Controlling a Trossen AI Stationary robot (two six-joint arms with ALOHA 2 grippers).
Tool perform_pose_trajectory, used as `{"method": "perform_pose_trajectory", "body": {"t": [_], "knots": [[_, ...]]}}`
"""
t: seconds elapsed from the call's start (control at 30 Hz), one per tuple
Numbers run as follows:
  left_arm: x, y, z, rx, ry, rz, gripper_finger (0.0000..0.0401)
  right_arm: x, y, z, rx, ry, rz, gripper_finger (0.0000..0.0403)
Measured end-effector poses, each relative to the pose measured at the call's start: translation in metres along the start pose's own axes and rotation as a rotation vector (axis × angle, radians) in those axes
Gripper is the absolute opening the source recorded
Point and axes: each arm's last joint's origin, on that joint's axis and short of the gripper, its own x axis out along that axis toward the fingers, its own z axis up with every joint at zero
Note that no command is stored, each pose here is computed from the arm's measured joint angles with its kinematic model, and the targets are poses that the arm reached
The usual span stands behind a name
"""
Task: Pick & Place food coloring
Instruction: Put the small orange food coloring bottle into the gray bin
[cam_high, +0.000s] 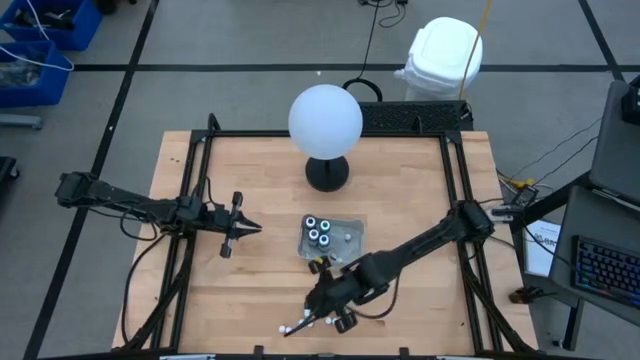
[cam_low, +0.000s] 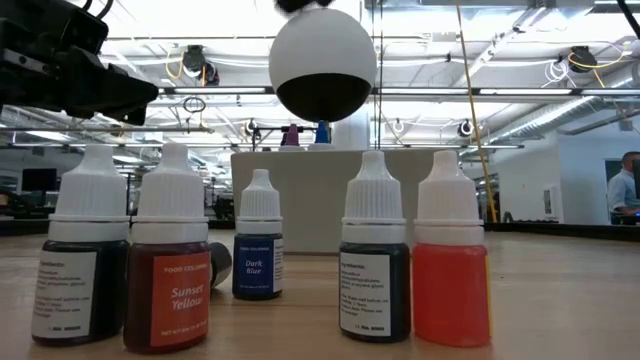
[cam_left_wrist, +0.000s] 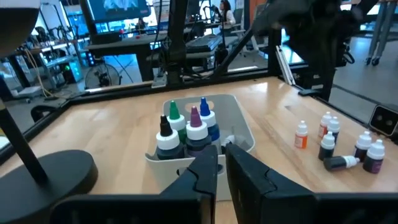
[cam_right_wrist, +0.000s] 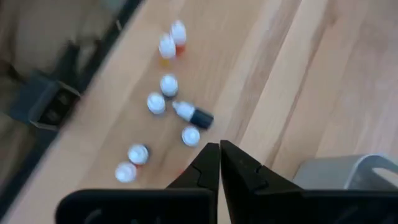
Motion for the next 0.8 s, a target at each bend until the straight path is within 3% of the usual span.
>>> {"method": "perform_pose_trajectory", "body": {"t": [0.27, 0.43, 0.8], "knots": [[0.000, 0.000, 0.000, 0.015, 0.001, 0.000, 0.0042, 0.031, 0.002, -0.010, 0.009, 0.089, 0.081, 0.0095], [0.000, 0.000, 0.000, 0.029, 0.002, 0.000, 0.0042, 0.032, 0.003, -0.012, -0.030, 0.106, 0.107, 0.0148], [0.000, 0.000, 0.000, 0.022, 0.002, -0.002, 0.0042, 0.057, 0.004, -0.038, -0.039, 0.158, 0.111, 0.0169]]}}
